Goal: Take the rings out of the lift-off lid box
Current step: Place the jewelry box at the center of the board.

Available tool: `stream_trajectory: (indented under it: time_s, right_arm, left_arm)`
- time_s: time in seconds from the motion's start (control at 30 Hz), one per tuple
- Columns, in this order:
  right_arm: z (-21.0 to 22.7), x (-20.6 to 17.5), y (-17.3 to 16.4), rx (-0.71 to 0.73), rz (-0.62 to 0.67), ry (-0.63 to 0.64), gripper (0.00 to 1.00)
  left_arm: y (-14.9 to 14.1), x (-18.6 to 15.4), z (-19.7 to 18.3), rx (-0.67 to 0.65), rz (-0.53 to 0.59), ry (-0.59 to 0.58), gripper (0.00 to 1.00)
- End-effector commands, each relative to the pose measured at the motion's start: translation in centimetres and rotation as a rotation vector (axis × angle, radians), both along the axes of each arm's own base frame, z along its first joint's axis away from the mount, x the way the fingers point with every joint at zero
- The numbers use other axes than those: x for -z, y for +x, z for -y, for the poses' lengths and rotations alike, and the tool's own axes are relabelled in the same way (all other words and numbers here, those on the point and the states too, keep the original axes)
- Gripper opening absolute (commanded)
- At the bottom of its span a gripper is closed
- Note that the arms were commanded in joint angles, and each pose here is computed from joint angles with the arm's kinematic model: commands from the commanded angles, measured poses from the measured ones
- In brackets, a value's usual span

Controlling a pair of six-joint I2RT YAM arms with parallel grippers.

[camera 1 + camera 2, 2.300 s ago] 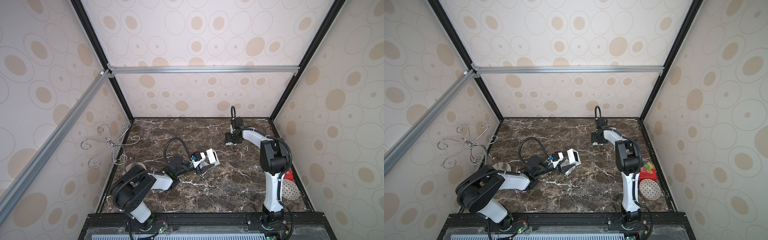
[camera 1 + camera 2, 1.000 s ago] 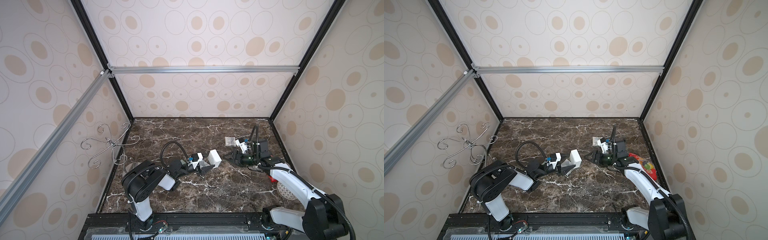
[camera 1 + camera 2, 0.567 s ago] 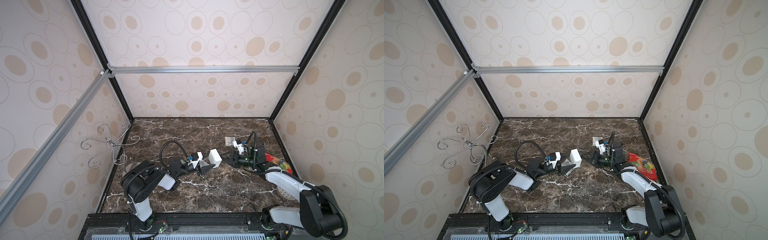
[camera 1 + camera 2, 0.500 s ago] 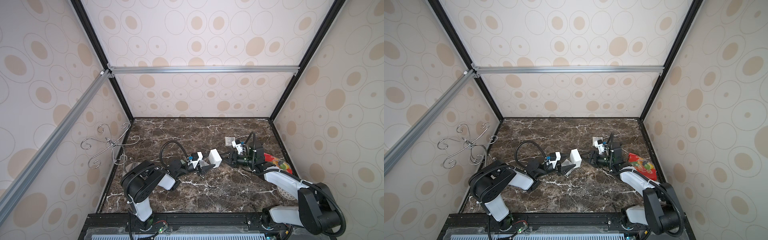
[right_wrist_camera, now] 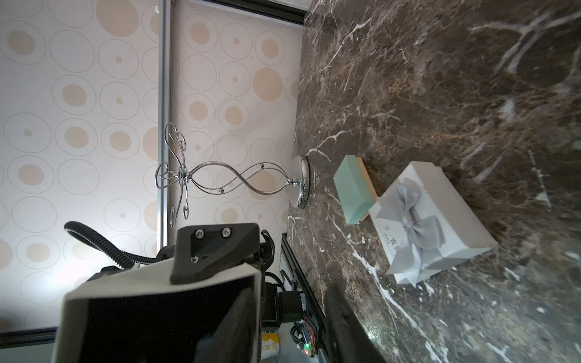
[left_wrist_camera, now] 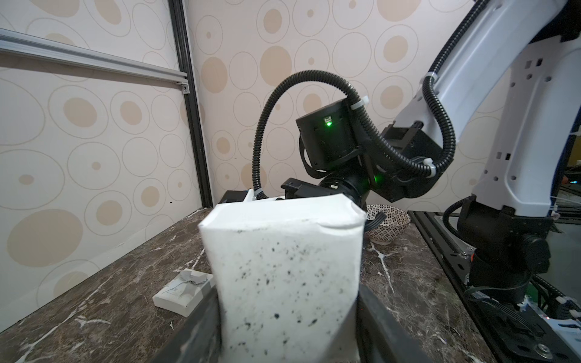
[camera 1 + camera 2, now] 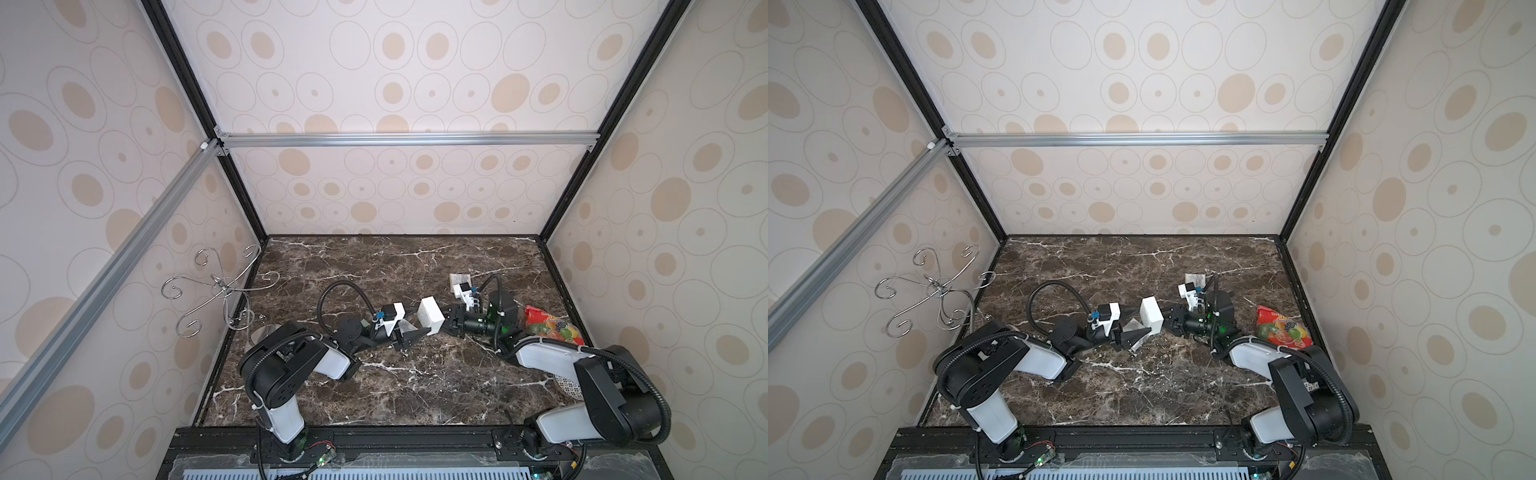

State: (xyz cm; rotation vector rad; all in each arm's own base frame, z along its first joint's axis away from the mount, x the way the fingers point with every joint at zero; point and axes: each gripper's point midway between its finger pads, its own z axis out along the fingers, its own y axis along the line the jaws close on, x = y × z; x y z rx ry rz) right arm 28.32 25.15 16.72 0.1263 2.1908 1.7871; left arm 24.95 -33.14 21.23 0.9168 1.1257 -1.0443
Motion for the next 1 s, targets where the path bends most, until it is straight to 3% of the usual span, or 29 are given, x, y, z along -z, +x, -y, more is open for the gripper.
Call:
stream_trajectory:
  time_s: [0.0, 0.47, 0.97]
  right_arm:
    - [-0.5, -1.0, 0.0, 0.001, 0.013, 0.053, 0.32]
    - [-0.7, -2.0, -0.1, -0.003, 0.022, 0.085, 0.00]
    - [-0.4, -2.2, -0.1, 0.016, 0.044, 0.054, 0.00]
  left_arm:
    - [-2.0, -6.7, -1.0, 0.025, 0.227, -0.193, 0.63]
    - [-1.9, -6.5, -0.8, 0.030, 0.220, -0.190, 0.62]
    - [-1.9, -6.4, -0.8, 0.030, 0.218, -0.189, 0.63]
